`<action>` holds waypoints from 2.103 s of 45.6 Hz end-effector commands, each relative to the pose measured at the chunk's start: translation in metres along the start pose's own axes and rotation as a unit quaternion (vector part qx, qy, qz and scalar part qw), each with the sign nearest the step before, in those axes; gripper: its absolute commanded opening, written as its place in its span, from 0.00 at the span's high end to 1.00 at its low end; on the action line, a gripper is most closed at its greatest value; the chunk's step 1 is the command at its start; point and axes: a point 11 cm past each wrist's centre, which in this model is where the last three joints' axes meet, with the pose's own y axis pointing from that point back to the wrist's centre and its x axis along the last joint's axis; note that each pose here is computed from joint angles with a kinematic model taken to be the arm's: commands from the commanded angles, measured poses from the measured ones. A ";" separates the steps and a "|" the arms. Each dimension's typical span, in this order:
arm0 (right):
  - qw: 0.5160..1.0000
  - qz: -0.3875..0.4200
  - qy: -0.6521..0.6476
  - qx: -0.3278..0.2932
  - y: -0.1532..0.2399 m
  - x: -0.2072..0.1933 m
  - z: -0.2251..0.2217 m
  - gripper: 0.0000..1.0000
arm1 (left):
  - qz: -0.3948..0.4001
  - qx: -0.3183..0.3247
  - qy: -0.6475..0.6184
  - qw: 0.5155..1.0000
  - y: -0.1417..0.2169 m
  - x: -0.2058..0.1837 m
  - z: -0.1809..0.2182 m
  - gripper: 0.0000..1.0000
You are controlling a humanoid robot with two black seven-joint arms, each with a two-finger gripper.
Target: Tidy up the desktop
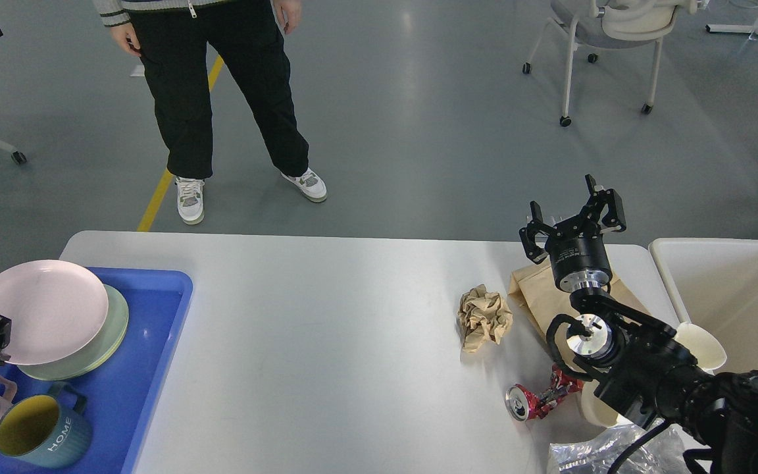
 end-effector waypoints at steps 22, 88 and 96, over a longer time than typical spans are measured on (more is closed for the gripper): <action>1.000 0.000 0.000 0.000 0.000 0.000 0.000 0.00 | 0.002 0.009 -0.004 1.000 -0.009 -0.013 -0.004 0.61; 1.000 0.000 0.000 0.000 0.000 0.000 0.000 0.00 | -0.007 0.015 -0.005 1.000 -0.007 -0.013 -0.005 0.09; 1.000 0.000 0.000 0.000 0.000 0.000 0.000 0.00 | -0.007 0.016 -0.006 1.000 -0.007 -0.014 -0.006 0.08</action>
